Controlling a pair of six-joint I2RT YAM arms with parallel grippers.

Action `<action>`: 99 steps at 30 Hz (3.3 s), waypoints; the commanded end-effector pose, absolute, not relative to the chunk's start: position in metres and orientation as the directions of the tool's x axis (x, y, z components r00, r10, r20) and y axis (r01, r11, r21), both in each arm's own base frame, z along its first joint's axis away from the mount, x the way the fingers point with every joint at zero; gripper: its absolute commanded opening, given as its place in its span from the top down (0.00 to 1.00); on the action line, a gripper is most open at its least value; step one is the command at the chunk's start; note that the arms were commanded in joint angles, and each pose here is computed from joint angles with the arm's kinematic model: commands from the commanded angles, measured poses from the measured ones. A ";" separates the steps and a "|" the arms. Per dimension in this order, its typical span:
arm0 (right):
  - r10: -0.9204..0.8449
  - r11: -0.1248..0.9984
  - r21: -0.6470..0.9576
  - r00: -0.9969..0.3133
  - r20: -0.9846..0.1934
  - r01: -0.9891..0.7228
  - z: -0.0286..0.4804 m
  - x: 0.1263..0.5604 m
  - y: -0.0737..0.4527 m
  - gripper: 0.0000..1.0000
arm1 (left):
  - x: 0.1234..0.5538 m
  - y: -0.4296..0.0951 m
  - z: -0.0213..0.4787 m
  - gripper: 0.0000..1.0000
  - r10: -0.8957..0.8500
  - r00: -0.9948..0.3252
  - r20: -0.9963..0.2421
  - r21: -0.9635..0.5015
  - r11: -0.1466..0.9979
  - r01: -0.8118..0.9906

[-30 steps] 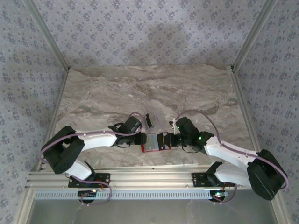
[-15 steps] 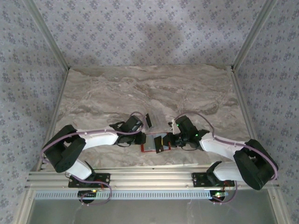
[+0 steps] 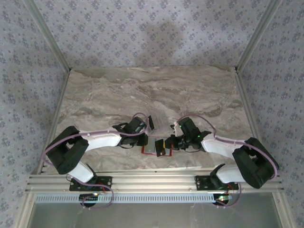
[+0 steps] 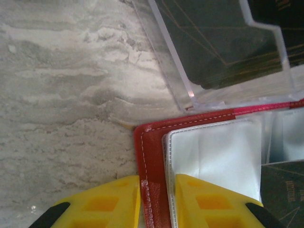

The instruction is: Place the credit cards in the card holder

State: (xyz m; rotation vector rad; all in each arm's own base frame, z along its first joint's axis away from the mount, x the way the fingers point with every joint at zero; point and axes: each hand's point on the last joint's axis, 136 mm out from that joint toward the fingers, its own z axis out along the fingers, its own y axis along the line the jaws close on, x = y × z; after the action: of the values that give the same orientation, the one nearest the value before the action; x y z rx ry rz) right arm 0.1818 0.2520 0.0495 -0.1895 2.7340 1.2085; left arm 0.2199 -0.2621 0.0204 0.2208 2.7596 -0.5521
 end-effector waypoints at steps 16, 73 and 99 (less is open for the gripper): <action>-0.016 0.644 0.758 -0.993 -0.116 -0.099 0.052 0.189 0.259 1.00 | 0.220 -0.244 -0.003 0.77 0.107 -0.935 -0.337 -0.247 0.949 0.197; 0.001 0.726 0.642 -0.933 -0.359 -0.246 0.038 0.201 0.315 0.86 | 0.187 -0.255 0.011 0.73 0.078 -0.926 -0.370 -0.310 0.929 0.202; -0.125 0.808 0.509 -0.930 -0.344 -0.297 0.040 0.180 0.305 0.61 | 0.183 -0.248 0.027 0.76 0.062 -0.930 -0.361 -0.386 0.898 0.210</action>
State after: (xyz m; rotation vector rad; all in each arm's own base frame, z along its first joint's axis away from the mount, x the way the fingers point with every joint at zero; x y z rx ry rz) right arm 0.1839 0.3056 0.0347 -0.3007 2.7018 0.8337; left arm 0.1872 -0.2476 0.0297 0.1752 2.7082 -0.5934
